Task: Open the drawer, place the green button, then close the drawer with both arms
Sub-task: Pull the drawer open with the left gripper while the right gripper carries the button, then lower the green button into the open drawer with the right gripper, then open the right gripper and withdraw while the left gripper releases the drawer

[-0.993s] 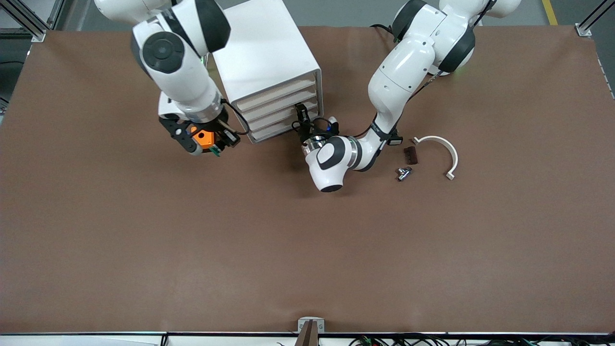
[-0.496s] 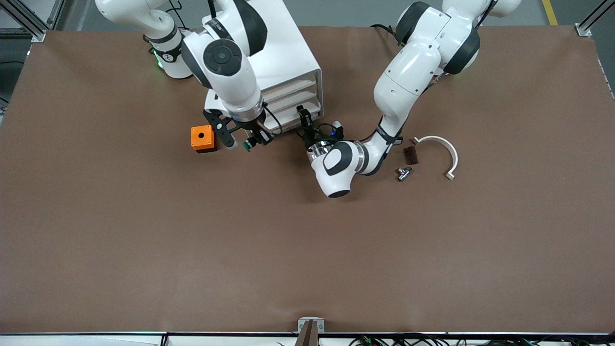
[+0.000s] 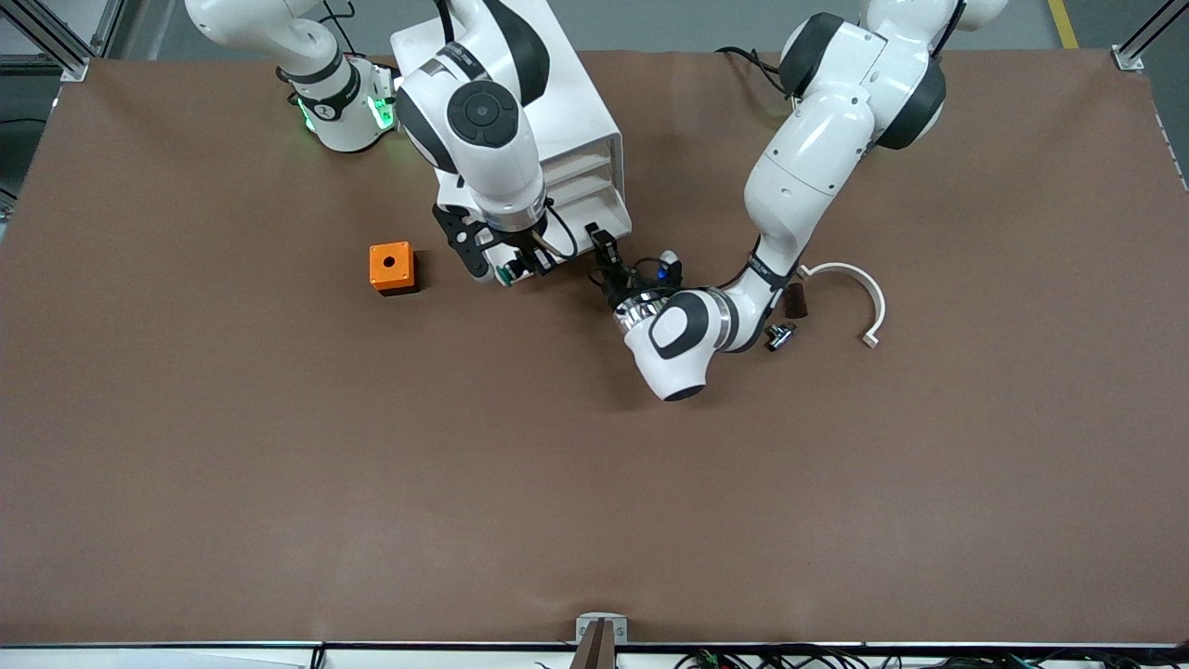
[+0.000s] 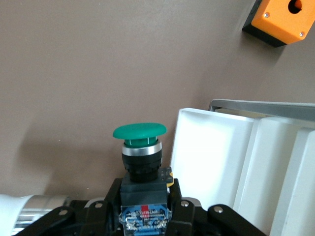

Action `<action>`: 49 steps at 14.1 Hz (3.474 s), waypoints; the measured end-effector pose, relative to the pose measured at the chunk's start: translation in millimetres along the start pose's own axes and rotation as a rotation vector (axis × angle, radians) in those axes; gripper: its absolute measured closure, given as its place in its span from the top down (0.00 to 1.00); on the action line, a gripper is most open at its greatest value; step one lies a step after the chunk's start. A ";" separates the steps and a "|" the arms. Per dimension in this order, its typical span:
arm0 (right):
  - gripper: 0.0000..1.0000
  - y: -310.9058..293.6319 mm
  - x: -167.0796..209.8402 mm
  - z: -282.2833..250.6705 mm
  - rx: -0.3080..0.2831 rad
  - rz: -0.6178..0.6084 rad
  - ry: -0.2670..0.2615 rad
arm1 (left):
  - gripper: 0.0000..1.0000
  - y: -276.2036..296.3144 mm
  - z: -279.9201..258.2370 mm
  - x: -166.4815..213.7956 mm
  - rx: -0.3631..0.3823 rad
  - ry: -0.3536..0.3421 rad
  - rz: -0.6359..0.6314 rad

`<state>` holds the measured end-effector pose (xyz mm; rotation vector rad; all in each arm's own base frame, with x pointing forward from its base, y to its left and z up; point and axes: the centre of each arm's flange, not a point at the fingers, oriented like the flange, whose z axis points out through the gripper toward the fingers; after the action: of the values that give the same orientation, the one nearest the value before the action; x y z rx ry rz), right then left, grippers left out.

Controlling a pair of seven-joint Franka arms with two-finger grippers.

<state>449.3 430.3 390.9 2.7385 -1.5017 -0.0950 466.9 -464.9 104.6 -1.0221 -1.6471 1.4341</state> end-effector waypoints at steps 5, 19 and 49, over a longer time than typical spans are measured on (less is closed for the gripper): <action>0.42 1.2 -26.1 13.8 -0.001 0.023 0.002 | 0.09 4.0 -36.4 11.2 -0.007 -0.069 -0.005; 0.42 -2.2 -129.5 93.6 0.054 0.110 0.022 | 0.42 14.6 -94.2 34.8 -0.003 -0.204 0.029; 1.00 14.4 273.2 -132.1 -0.104 -0.701 -0.023 | 0.99 -111.2 -244.5 24.7 -0.887 0.295 1.285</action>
<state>591.8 190.4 511.0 3.0275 -0.4552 -0.2023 663.1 -346.1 246.5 -2.9855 -1.3600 1.0008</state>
